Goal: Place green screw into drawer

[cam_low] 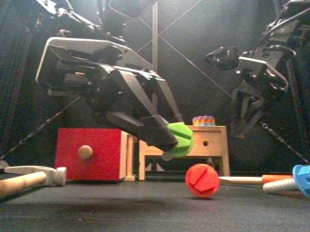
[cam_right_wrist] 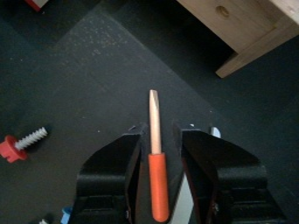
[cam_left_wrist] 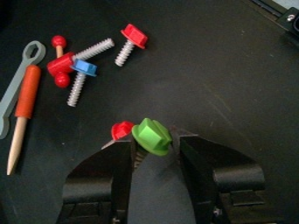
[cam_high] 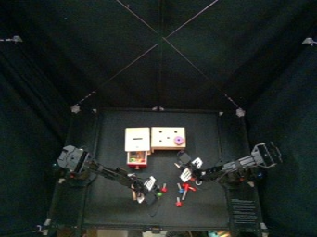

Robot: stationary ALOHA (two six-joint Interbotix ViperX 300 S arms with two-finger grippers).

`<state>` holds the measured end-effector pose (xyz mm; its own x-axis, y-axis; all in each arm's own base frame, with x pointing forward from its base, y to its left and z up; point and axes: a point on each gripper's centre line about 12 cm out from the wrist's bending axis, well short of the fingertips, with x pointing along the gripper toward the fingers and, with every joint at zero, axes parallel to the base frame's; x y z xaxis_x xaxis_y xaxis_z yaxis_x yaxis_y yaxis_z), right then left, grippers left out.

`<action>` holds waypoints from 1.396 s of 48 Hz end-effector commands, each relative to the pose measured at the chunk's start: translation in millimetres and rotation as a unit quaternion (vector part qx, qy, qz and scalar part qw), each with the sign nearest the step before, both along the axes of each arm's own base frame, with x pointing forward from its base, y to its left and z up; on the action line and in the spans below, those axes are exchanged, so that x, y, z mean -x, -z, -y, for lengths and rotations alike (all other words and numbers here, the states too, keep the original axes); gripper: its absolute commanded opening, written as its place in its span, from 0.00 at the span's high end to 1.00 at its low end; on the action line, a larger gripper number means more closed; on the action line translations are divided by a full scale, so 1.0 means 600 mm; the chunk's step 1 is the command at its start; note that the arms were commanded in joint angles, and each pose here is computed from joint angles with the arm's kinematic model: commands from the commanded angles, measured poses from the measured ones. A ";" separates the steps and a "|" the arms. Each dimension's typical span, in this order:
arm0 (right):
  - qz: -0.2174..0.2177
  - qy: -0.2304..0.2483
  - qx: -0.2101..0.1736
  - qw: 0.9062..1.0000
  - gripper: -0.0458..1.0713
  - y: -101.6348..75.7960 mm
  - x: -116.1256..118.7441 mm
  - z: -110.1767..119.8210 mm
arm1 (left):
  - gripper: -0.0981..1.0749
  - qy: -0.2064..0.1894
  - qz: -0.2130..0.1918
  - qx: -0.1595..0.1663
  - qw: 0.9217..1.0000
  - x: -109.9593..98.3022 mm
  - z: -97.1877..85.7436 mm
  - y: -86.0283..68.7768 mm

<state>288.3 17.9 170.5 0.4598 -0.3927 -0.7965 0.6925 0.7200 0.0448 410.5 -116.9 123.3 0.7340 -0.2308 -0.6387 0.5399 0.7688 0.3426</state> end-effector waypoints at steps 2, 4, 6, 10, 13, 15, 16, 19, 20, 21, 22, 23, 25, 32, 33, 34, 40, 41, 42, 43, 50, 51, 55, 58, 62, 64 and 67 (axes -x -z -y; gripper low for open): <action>0.011 0.001 -0.002 1.000 0.32 -0.011 -0.003 0.000 | 0.28 -0.006 0.028 0.012 1.000 0.003 -0.003 -0.044; 0.010 0.001 -0.002 1.000 0.32 -0.010 -0.003 0.000 | 0.28 -0.007 0.029 0.014 0.999 0.008 -0.005 -0.048; 0.010 0.001 -0.002 1.000 0.32 -0.009 -0.003 0.000 | 0.28 -0.010 0.031 0.018 0.999 0.013 -0.006 -0.055; 0.010 0.001 -0.002 1.000 0.32 -0.009 -0.003 0.000 | 0.28 -0.021 0.036 0.028 0.999 0.024 -0.015 -0.069; 0.009 0.000 -0.002 1.000 0.32 -0.008 -0.003 0.000 | 0.28 -0.033 0.035 0.037 0.998 0.032 -0.023 -0.074; 0.009 0.002 -0.003 1.000 0.32 -0.008 -0.003 0.000 | 0.28 -0.042 0.035 0.046 0.997 0.040 -0.027 -0.077; 0.010 0.001 -0.003 1.000 0.32 -0.008 -0.004 0.000 | 0.28 -0.047 0.035 0.050 0.997 0.044 -0.031 -0.078; 0.013 0.000 -0.005 1.000 0.32 -0.010 -0.006 -0.001 | 0.28 -0.064 0.038 0.068 0.995 0.053 -0.040 -0.084; 0.014 -0.001 -0.006 1.000 0.32 -0.010 -0.007 -0.002 | 0.28 -0.070 0.040 0.075 0.994 0.056 -0.043 -0.087; 0.014 -0.002 -0.006 1.000 0.32 -0.009 -0.008 -0.003 | 0.28 -0.080 0.045 0.086 0.992 0.060 -0.048 -0.092; 0.015 -0.003 -0.007 1.000 0.32 -0.010 -0.008 -0.003 | 0.28 -0.085 0.048 0.093 0.991 0.063 -0.051 -0.094; 0.015 -0.004 -0.006 1.000 0.32 -0.010 -0.009 -0.003 | 0.28 -0.089 0.052 0.099 0.990 0.066 -0.053 -0.096; 0.016 -0.004 -0.007 1.000 0.32 -0.011 -0.011 -0.004 | 0.28 -0.098 0.063 0.111 0.987 0.071 -0.059 -0.102; 0.017 -0.006 -0.005 1.000 0.32 -0.011 -0.013 -0.004 | 0.28 -0.115 0.101 0.130 0.980 0.096 -0.084 -0.121; 0.016 -0.005 -0.005 1.000 0.32 -0.010 -0.013 -0.004 | 0.28 -0.118 0.105 0.132 0.979 0.099 -0.088 -0.122; 0.014 -0.005 -0.005 1.000 0.32 -0.009 -0.012 -0.004 | 0.28 -0.121 0.111 0.133 0.977 0.102 -0.093 -0.126; 0.010 -0.006 -0.004 1.000 0.32 -0.005 -0.014 -0.004 | 0.28 -0.140 0.135 0.137 0.971 0.125 -0.125 -0.137; 0.009 -0.006 -0.004 1.000 0.32 -0.004 -0.014 -0.004 | 0.28 -0.148 0.142 0.137 0.969 0.131 -0.136 -0.138; 0.008 -0.006 -0.004 1.000 0.32 -0.002 -0.014 -0.005 | 0.28 -0.153 0.146 0.138 0.968 0.135 -0.142 -0.140; 0.008 -0.006 -0.004 1.000 0.32 -0.002 -0.014 -0.005 | 0.28 -0.157 0.150 0.137 0.966 0.139 -0.148 -0.141; 0.006 -0.006 -0.003 1.000 0.32 0.000 -0.014 -0.005 | 0.28 -0.187 0.173 0.136 0.957 0.168 -0.187 -0.140; 0.005 -0.005 -0.003 1.000 0.32 0.001 -0.014 -0.004 | 0.28 -0.190 0.177 0.136 0.956 0.171 -0.191 -0.140; 0.005 -0.005 -0.005 1.000 0.32 0.001 -0.014 -0.005 | 0.28 -0.197 0.191 0.138 0.952 0.182 -0.200 -0.141; 0.006 -0.005 -0.005 1.000 0.32 0.000 -0.014 -0.005 | 0.28 -0.202 0.198 0.138 0.949 0.191 -0.206 -0.140; 0.007 -0.004 -0.005 1.000 0.32 -0.001 -0.015 -0.005 | 0.28 -0.213 0.194 0.135 0.948 0.201 -0.216 -0.130; 0.008 -0.005 -0.005 1.000 0.32 -0.002 -0.016 -0.005 | 0.28 -0.219 0.188 0.134 0.948 0.204 -0.221 -0.124; 0.007 -0.004 -0.005 1.000 0.32 -0.002 -0.017 -0.006 | 0.27 -0.229 0.181 0.134 0.947 0.209 -0.227 -0.114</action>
